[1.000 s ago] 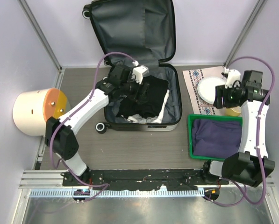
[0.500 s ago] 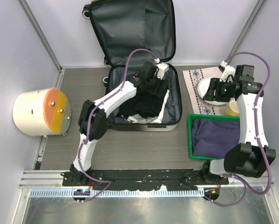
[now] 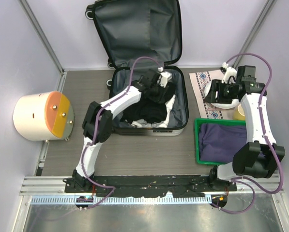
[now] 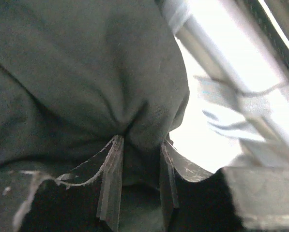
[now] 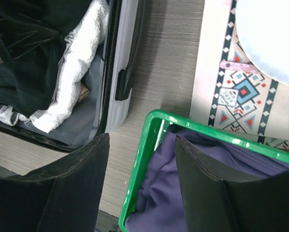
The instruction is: Open, take out, and arrange the luggage
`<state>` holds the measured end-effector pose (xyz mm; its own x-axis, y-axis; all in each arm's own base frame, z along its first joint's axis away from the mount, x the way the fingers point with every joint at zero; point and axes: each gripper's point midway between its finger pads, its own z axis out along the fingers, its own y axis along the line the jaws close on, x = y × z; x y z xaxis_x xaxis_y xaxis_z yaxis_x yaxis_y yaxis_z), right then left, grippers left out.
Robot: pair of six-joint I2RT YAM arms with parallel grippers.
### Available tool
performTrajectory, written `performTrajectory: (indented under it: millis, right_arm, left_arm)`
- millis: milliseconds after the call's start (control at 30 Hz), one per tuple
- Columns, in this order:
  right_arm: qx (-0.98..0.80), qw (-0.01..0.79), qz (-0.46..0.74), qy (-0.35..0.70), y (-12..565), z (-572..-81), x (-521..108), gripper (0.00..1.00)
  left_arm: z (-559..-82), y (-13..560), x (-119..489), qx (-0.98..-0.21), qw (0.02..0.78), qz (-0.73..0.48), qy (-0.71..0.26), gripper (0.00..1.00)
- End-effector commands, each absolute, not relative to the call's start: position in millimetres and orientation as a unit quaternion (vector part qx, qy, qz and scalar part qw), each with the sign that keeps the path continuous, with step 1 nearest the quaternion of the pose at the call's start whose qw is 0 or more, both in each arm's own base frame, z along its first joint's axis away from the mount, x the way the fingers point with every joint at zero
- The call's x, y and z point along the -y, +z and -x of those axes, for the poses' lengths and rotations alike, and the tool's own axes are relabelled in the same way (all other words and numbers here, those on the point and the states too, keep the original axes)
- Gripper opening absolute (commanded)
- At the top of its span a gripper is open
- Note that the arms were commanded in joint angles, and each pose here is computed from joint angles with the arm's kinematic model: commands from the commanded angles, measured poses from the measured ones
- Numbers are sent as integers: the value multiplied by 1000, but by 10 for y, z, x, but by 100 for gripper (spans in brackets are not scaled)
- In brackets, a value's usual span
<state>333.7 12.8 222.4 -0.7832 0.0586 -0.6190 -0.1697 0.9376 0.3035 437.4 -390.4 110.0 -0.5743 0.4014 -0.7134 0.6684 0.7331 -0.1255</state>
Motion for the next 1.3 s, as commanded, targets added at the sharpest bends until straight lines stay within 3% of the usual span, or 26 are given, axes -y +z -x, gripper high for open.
performTrajectory:
  millis: [0, 167, 500, 767, 1100, 1267]
  right_arm:
    - [-910, 360, 52, 198, 2369, -3525, -311, 63]
    - [-903, 356, 39, 236, 2313, -3712, -480, 64]
    - [-875, 317, 3, 365, 2255, -4089, -1027, 65]
    - [-870, 244, 12, 428, 2104, -3916, -1571, 71]
    - [-911, 244, -33, 331, 1831, -3925, -1396, 75]
    - [-909, 234, -28, 345, 1859, -3977, -1440, 77]
  left_arm:
    - [-3958, 1618, 3852, -824, 324, -341, -315, 33]
    - [-3621, 2015, 3749, -782, 297, -387, -388, 0]
    - [-3179, 1958, 3449, -744, 254, -469, -403, 0]
    - [-3194, 2058, 3423, -738, 259, -456, -425, 0]
    - [-3216, 2163, 3361, -733, 264, -445, -442, 0]
    - [-3267, 2235, 3290, -733, 270, -438, -446, 0]
